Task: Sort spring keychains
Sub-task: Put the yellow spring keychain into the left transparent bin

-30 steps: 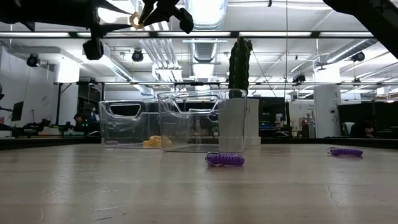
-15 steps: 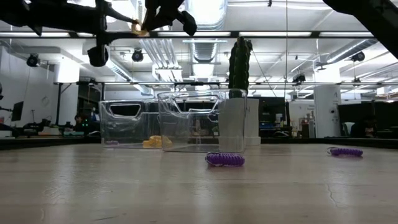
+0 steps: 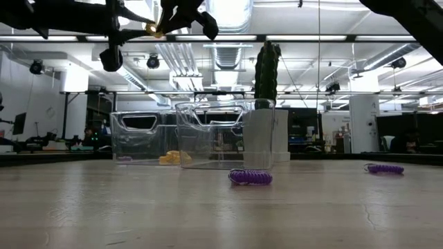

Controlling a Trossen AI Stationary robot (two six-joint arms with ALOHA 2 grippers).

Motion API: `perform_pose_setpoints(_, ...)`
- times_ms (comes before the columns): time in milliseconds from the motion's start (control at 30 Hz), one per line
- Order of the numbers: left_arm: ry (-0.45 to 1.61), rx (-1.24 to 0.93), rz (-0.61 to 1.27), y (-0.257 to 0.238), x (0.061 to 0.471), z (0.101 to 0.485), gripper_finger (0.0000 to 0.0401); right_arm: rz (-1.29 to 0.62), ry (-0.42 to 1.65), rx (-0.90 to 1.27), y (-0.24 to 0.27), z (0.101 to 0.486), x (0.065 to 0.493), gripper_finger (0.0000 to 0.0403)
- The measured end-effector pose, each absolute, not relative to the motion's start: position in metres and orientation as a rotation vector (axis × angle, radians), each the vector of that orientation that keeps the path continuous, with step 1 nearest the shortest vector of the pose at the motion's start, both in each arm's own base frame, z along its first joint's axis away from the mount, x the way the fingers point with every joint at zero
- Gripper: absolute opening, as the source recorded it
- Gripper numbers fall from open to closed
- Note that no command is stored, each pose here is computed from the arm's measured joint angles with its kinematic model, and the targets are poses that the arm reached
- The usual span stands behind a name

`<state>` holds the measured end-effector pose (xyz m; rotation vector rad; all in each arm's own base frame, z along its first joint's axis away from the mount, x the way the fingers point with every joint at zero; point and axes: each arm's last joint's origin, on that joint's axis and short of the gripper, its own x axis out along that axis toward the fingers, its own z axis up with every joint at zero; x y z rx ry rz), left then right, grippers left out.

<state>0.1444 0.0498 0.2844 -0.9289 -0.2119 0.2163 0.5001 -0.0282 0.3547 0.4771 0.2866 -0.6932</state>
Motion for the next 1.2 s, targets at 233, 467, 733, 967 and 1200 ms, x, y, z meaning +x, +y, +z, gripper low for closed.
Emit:
perform_pose_setpoints(233, -0.185, -0.918, 0.231, 0.051, 0.149, 0.281, 0.0017, -0.686, 0.288, 0.478, -0.026, 0.355, 0.5, 0.0018)
perform_pose_setpoints(467, -0.175, -0.897, 0.232, 0.051, 0.149, 0.28, 0.0016, -0.638, 0.335, 0.47, -0.023, 0.352, 0.5, 0.0028)
perform_pose_setpoints(733, -0.137, -0.884, 0.286, 0.052, 0.149, 0.275, 0.0016, -0.588, 0.433, 0.383, -0.022, 0.35, 0.496, 0.0092)
perform_pose_setpoints(967, -0.135, -0.877, 0.373, 0.055, 0.148, 0.271, 0.0016, -0.553, 0.547, 0.366, -0.016, 0.354, 0.482, 0.0149)
perform_pose_setpoints(1200, -0.053, -0.825, 0.501, 0.06, 0.155, 0.258, 0.0016, -0.558, 0.704, 0.311, -0.001, 0.358, 0.46, 0.0184)
